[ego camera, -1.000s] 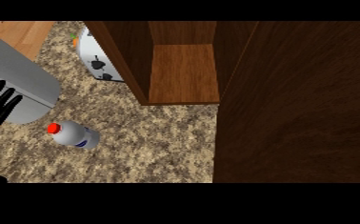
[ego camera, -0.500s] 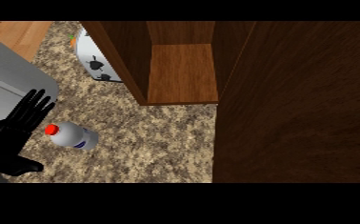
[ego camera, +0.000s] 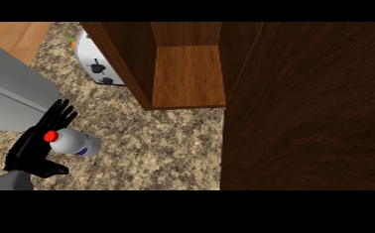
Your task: Pick up the bottled water, place it into the cabinet and close the cabinet
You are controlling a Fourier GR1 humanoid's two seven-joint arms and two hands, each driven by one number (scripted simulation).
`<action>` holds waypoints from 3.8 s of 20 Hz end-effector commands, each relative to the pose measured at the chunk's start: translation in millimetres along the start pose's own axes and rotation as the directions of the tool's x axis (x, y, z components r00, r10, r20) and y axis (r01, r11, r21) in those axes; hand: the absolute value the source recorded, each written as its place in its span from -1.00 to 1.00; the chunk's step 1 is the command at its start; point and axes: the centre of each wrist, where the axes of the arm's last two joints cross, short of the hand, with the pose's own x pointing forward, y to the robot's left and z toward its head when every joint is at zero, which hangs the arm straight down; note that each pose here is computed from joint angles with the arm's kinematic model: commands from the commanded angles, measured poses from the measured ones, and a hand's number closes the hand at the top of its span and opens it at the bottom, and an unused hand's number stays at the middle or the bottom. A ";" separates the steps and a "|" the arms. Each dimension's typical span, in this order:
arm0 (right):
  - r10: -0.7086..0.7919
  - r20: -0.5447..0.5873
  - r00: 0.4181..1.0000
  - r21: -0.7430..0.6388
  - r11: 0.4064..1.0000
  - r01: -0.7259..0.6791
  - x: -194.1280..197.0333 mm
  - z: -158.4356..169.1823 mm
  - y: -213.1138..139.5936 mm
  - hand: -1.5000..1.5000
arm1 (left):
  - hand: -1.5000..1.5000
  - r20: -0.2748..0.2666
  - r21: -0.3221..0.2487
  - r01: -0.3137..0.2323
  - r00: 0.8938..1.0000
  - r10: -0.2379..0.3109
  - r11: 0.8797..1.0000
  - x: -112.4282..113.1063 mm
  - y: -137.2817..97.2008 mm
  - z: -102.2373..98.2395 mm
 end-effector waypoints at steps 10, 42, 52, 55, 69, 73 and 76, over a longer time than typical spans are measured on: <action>0.082 0.027 0.996 0.030 0.996 -0.083 22.6 13.5 0.0 -1.00 | 1.00 0.031 -0.059 -0.108 0.993 0.110 0.992 -61.3 -22.6 -0.7; 0.044 0.022 0.999 -0.023 0.999 -0.044 32.8 14.0 7.5 -1.00 | 1.00 0.290 0.041 0.151 0.944 -0.156 0.988 -84.4 -188.4 -84.7; 0.043 0.022 0.999 -0.031 0.999 -0.043 35.9 20.3 -2.9 -1.00 | 1.00 0.273 0.046 0.164 0.947 -0.170 0.985 -20.3 -269.1 -127.9; 0.049 0.030 0.998 -0.025 0.999 -0.048 27.5 20.0 -7.2 -1.00 | 1.00 0.248 0.071 0.155 0.954 -0.168 0.985 -12.4 -284.7 -139.9; 0.071 0.027 0.997 -0.009 0.997 -0.071 25.5 31.0 -23.5 -1.00 | 1.00 0.152 0.219 0.140 0.973 -0.176 0.966 52.4 -293.7 -217.8; 0.051 0.043 0.998 0.003 0.999 -0.051 29.7 31.1 -20.1 -1.00 | 1.00 0.118 0.349 0.247 0.945 -0.304 0.904 49.5 -290.2 -223.7; 0.064 0.050 0.997 -0.017 0.998 -0.063 23.7 33.4 -22.5 -1.00 | 1.00 0.101 0.415 0.337 0.906 -0.410 0.845 56.8 -288.4 -233.2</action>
